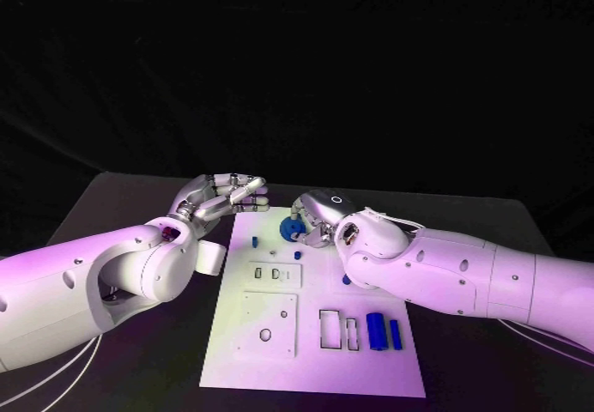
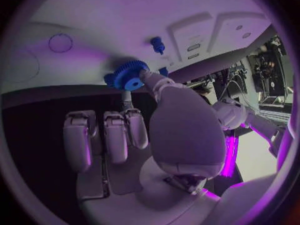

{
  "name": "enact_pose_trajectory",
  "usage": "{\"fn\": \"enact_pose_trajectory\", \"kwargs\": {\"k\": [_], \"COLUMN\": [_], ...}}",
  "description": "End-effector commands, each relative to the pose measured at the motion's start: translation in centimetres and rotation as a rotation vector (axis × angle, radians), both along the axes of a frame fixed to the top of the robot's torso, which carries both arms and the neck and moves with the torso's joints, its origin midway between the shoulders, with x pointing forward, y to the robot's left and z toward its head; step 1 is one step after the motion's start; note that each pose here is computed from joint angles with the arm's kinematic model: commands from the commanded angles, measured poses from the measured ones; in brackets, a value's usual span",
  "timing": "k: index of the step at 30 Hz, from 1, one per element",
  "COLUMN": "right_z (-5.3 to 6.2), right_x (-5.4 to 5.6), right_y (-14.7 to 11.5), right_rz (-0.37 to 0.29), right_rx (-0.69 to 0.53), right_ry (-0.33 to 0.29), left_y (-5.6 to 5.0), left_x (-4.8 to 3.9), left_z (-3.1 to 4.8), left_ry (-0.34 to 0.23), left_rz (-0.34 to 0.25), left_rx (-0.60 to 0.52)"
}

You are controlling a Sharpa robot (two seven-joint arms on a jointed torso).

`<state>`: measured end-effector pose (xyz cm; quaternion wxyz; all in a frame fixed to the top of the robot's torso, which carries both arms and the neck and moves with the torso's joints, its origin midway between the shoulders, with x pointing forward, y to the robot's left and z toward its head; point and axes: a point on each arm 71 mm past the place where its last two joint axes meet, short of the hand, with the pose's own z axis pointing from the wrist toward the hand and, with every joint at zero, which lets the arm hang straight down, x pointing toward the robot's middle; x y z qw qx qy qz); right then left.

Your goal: Assemble the parts on the task board

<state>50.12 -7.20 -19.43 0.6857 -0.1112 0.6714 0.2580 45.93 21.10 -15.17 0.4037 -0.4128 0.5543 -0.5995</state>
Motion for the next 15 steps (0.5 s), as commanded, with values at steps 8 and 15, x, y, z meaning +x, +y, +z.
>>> {"fn": "enact_pose_trajectory", "kwargs": {"k": [8, 15], "right_z": [-0.59, -0.70], "right_x": [0.35, 0.65], "right_y": [0.20, 0.14], "right_rz": [-0.006, -0.016], "right_rx": [-0.034, -0.032], "right_ry": [0.010, 0.015], "left_y": [-0.29, -0.28], "left_x": [-0.03, -0.02], "left_z": [0.16, 0.15], "left_ry": [-0.005, -0.004], "left_rz": [-0.019, -0.019], "left_rx": [-0.011, -0.010]}}
